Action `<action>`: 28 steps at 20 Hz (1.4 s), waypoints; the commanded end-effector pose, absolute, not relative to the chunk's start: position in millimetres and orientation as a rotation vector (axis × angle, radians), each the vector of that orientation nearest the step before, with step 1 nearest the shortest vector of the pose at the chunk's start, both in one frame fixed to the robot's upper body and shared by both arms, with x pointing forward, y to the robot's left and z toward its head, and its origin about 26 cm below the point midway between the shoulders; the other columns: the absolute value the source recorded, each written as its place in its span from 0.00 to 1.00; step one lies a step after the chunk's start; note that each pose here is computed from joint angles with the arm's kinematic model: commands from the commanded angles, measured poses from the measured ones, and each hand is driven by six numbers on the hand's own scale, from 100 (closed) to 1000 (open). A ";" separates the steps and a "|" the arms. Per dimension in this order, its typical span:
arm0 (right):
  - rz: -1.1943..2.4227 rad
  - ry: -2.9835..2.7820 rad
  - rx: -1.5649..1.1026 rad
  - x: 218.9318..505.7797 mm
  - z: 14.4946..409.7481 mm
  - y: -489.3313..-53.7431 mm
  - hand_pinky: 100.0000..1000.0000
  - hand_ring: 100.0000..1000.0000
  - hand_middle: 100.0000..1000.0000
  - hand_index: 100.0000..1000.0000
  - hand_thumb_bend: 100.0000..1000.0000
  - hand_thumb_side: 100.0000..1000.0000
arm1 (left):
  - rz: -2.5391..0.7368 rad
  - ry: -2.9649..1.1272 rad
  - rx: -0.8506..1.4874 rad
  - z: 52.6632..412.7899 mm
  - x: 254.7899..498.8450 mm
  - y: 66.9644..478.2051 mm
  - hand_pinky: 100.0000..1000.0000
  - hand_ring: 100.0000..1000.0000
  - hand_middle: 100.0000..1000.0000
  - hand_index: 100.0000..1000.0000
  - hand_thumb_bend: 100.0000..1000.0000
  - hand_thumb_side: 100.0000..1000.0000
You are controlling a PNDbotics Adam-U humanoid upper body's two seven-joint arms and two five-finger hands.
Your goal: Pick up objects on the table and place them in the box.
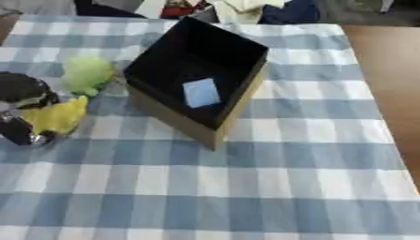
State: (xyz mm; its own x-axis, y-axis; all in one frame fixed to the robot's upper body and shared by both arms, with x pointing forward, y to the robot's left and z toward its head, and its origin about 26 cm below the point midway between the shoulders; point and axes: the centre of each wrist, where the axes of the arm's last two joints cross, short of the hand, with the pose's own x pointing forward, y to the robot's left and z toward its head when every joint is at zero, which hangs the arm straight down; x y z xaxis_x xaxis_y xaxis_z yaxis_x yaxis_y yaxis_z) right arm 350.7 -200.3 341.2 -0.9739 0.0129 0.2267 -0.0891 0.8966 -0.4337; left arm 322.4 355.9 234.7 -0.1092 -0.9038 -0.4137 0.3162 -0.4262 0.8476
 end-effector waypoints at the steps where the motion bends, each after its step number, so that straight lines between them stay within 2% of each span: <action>1: 0.663 -2.872 0.054 344.4 350.6 -202.1 0.97 0.90 0.75 0.80 0.00 0.61 | -1.687 -0.737 1.280 245.0 321.5 357.5 0.70 0.68 0.46 0.68 0.17 0.16; 4: 0.662 -2.868 0.055 344.5 349.7 -202.1 0.97 0.90 0.75 0.80 0.00 0.61 | -1.681 -0.747 1.287 247.2 320.6 356.2 0.66 0.65 0.43 0.65 0.11 0.03; 6: 0.662 -2.866 0.055 344.6 349.1 -202.2 0.97 0.90 0.75 0.80 0.00 0.61 | -1.671 -0.757 1.292 249.0 319.9 355.4 0.63 0.62 0.42 0.64 0.11 0.00; 11: 0.654 -2.860 0.058 344.4 347.7 -202.5 0.97 0.90 0.74 0.80 0.00 0.61 | -1.637 -0.795 1.293 253.6 318.0 352.9 0.60 0.59 0.40 0.62 0.00 0.00; 17: 0.644 -2.855 0.062 343.8 345.8 -202.6 0.97 0.89 0.74 0.80 0.00 0.61 | -1.613 -0.881 1.328 273.4 309.1 339.4 0.58 0.57 0.40 0.62 0.00 0.01; 22: 0.641 -2.852 0.060 343.4 345.0 -203.3 0.97 0.89 0.74 0.80 0.00 0.61 | -1.605 -0.959 1.369 292.4 298.6 324.5 0.52 0.52 0.34 0.55 0.00 0.02; 28: 0.642 -2.850 0.059 343.0 344.6 -203.6 0.97 0.89 0.74 0.80 0.00 0.61 | -1.626 -1.059 1.382 314.8 288.6 308.2 0.52 0.51 0.33 0.54 0.00 0.05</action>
State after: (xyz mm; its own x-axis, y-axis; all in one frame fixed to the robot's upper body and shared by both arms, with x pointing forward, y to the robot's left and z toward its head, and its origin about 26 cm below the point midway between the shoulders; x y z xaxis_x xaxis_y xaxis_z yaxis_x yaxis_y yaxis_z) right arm 348.4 -201.8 336.3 -0.9675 0.0083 0.2526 -0.1009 0.9037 -0.4162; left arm 295.5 307.7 298.5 -0.1580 -0.9248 -0.3461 0.0621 -0.3591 0.9312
